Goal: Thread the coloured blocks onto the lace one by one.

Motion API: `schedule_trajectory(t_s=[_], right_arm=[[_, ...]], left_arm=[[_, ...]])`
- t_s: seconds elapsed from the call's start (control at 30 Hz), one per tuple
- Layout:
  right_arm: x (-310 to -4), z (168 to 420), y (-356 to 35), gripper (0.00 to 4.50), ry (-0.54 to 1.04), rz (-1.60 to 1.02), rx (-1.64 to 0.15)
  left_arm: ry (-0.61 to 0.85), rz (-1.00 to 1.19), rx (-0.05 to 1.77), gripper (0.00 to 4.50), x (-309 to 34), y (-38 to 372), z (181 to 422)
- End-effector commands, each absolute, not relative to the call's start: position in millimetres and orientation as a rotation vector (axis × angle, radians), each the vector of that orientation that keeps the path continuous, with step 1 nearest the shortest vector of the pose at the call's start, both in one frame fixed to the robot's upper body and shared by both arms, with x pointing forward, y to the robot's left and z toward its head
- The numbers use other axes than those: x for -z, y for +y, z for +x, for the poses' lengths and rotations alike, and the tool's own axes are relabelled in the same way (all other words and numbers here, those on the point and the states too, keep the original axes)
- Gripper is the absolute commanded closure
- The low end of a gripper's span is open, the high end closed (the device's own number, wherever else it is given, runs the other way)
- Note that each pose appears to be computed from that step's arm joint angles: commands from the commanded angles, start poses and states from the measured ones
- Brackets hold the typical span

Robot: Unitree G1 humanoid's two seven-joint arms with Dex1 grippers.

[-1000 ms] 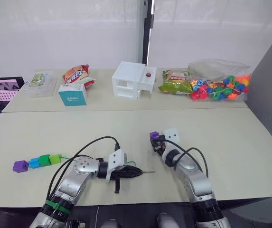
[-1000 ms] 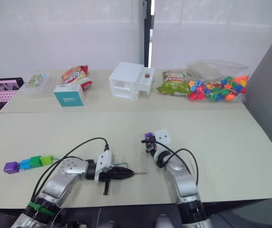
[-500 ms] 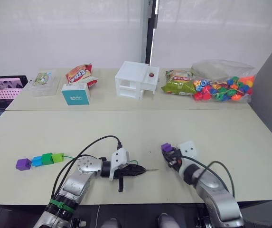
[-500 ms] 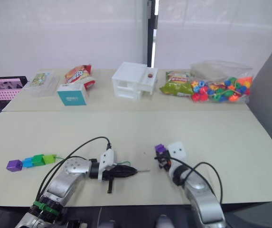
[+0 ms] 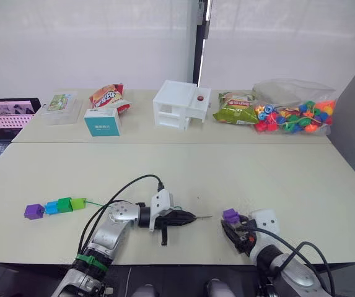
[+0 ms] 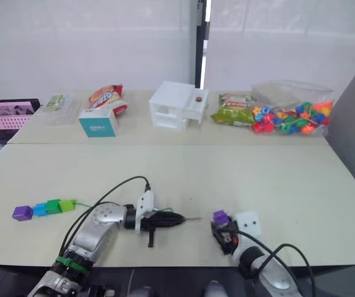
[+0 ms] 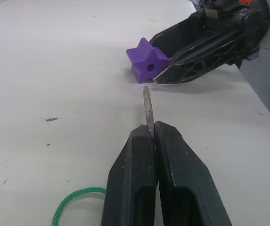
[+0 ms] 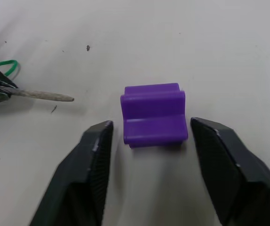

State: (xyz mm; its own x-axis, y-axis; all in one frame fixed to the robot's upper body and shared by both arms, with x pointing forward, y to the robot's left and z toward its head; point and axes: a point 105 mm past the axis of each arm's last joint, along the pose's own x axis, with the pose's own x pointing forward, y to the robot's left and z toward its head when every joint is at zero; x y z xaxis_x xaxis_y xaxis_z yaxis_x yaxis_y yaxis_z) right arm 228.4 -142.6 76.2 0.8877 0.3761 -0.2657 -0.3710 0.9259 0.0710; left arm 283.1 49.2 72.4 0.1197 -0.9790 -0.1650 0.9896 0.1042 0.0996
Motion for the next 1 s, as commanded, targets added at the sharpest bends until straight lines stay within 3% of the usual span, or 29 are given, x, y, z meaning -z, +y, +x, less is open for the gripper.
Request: schedule_trajectory(t_s=[0.03,0.07,0.2,0.33,0.47,0.73,1.0], right_arm=[[-99,222,-152,0.34,0.222,-0.087,-0.501],[-101,219,-156,0.03,0.233,-0.136,-0.561],[-102,201,-187,0.03,0.363,-0.365,-0.796],[-117,211,-211,0.03,0.390,-0.518,-0.902],[-136,233,-202,0.03,0.353,-0.659,-1.048],[-146,272,-170,0.03,0.361,-0.933,-1.344],[-137,277,-158,0.03,0.398,-1.083,-1.512]], left_arm=[[0.021,0.219,1.465,4.50,-78,46,284],[0.022,0.221,1.465,4.50,-78,46,284],[0.017,0.225,1.453,4.50,-76,47,285],[0.013,0.222,1.449,4.50,-76,46,283],[0.008,0.216,1.450,4.50,-77,43,281],[0.003,0.215,1.440,4.50,-80,38,280],[0.011,0.221,1.393,4.50,-80,40,283]])
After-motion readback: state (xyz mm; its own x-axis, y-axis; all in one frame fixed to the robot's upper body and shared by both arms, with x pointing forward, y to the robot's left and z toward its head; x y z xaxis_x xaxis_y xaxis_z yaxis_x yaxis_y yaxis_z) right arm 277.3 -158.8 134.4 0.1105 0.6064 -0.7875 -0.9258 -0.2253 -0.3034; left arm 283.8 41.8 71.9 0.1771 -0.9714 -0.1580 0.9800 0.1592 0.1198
